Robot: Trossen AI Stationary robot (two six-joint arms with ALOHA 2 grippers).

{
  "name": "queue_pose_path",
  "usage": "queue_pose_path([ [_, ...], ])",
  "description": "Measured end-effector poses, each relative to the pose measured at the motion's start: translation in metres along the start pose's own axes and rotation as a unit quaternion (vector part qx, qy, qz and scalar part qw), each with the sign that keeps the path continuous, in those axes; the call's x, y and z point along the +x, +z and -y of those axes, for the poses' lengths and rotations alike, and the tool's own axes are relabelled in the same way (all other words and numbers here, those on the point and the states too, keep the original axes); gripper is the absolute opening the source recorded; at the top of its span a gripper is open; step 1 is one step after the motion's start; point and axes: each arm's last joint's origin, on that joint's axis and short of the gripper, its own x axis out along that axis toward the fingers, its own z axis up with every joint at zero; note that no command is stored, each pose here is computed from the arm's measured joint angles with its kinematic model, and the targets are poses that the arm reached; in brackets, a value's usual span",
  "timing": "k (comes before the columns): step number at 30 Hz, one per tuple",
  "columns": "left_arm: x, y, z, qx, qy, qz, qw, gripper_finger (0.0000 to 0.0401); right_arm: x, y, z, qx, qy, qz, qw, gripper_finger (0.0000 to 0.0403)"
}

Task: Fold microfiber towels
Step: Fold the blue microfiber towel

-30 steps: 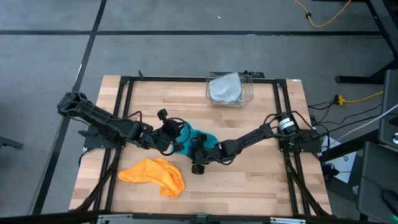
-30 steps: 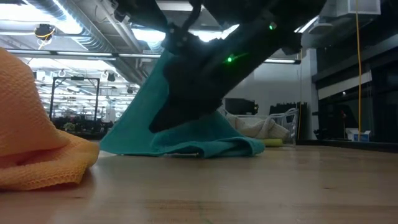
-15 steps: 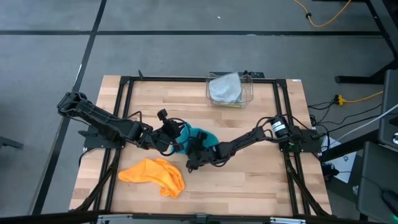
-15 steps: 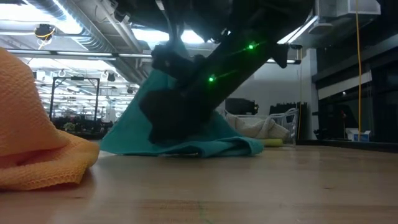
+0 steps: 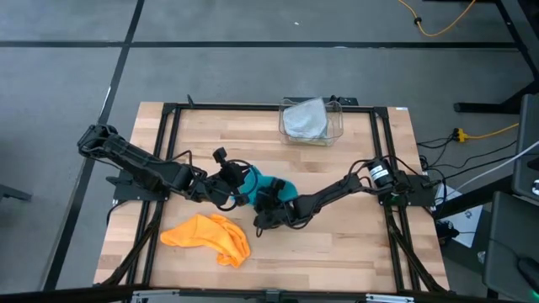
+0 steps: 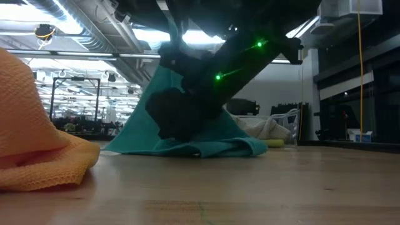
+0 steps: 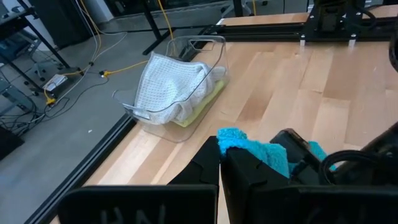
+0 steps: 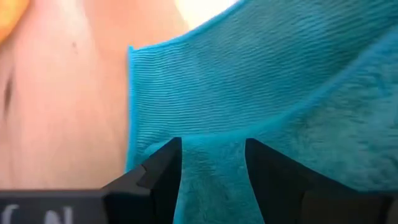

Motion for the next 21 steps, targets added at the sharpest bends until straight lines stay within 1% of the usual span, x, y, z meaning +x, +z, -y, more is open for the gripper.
queue_pose_path([
  [4,0.000,0.000,0.000,0.000,0.000,0.000,1.000,0.0000,0.017,-0.010,0.002,-0.003,0.015,-0.023,1.000,0.0179],
  [6,0.000,0.000,0.000,0.000,0.000,0.000,1.000,0.0000,0.022,-0.010,0.005,0.003,0.017,-0.026,1.000,0.0176],
  [10,0.000,0.000,0.000,0.000,0.000,0.000,1.000,0.0000,0.024,-0.011,0.006,-0.001,0.003,-0.022,1.000,0.0154],
  [14,0.000,0.000,0.000,0.001,0.000,0.000,1.000,0.0000,0.025,-0.011,0.006,-0.024,0.003,-0.022,0.999,0.0107],
  [17,0.000,0.000,0.000,0.001,-0.001,0.000,1.000,0.0000,0.023,-0.011,0.004,-0.029,0.006,-0.022,0.999,0.0053],
  [19,0.000,0.000,0.000,0.001,-0.002,-0.001,1.000,0.0000,0.021,-0.010,0.003,-0.046,0.008,-0.019,0.999,0.0017],
  [21,0.000,0.000,0.000,0.001,-0.002,-0.001,1.000,0.0000,0.017,-0.009,0.002,-0.063,0.010,-0.015,0.998,0.0009],
])
